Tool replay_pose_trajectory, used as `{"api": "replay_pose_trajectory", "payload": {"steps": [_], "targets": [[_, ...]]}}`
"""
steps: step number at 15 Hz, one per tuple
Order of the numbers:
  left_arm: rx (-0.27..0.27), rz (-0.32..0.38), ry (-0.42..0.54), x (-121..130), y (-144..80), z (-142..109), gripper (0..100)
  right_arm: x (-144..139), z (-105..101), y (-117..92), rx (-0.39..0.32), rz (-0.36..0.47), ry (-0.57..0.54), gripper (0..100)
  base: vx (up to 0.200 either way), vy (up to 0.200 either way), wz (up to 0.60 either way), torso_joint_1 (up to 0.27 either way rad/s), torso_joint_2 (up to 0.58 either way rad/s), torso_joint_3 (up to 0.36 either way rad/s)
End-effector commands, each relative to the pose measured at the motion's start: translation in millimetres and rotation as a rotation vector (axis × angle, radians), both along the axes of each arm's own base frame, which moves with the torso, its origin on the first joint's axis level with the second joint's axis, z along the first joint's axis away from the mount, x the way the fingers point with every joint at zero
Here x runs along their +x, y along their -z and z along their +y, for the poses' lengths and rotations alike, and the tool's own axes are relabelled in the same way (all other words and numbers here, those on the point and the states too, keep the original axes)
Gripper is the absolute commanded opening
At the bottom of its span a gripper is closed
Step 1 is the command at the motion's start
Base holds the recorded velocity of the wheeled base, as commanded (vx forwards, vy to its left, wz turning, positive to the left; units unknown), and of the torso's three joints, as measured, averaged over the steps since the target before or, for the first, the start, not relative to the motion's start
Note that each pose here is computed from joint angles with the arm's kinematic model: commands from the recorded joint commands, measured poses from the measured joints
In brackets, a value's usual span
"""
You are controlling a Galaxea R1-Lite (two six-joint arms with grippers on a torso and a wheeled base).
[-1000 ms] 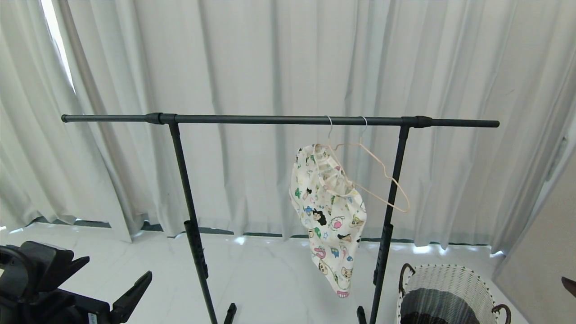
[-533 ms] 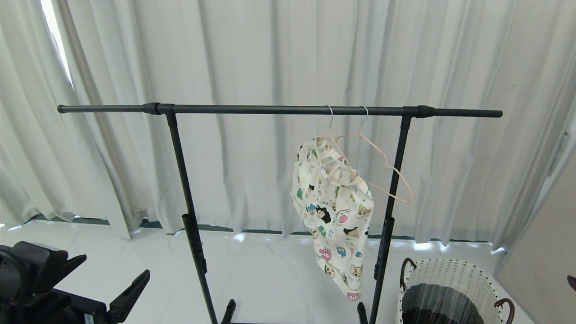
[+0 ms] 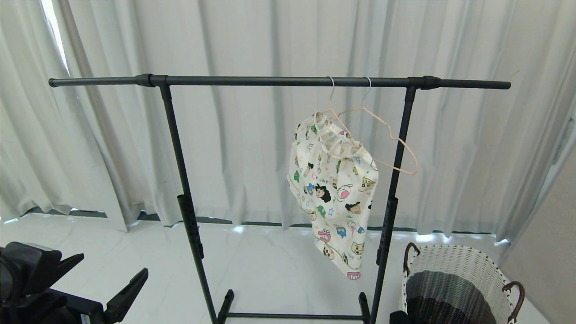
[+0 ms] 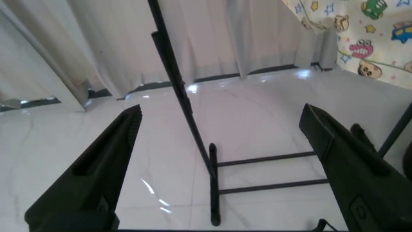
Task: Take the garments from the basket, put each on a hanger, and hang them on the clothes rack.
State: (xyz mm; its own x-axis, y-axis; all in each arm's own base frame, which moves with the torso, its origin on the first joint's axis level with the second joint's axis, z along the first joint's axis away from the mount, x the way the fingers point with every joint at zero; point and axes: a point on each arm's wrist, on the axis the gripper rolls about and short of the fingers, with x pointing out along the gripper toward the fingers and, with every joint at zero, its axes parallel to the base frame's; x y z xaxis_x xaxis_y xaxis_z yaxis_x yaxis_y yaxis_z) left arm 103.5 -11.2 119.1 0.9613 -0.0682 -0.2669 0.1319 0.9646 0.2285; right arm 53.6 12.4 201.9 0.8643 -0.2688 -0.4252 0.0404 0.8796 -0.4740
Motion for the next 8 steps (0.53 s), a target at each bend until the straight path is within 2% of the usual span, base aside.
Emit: {"api": "replay_pose_trajectory", "payload": {"steps": [1,3,5,8], "targets": [[-0.009,0.006,-0.005,0.2,0.8,0.0,100,-4.0,-2.0,12.9,0.008,0.019,0.000,100,0.000,0.000,0.00,-0.198,0.49,0.290],[-0.033,0.002,-0.040,-0.3,0.4,0.8,100,-3.0,-0.8,28.8,0.049,0.029,-0.005,100,0.000,0.000,0.00,-0.185,0.48,0.278],[-0.012,-0.001,-0.136,0.2,0.2,3.5,100,-2.5,0.3,38.3,0.072,0.042,-0.037,100,0.000,0.000,0.00,-0.176,0.47,0.286],[-0.011,0.001,-0.168,0.6,0.5,5.3,100,-3.9,1.5,51.3,0.107,0.111,-0.107,100,0.000,0.000,0.00,-0.157,0.46,0.297]]}}
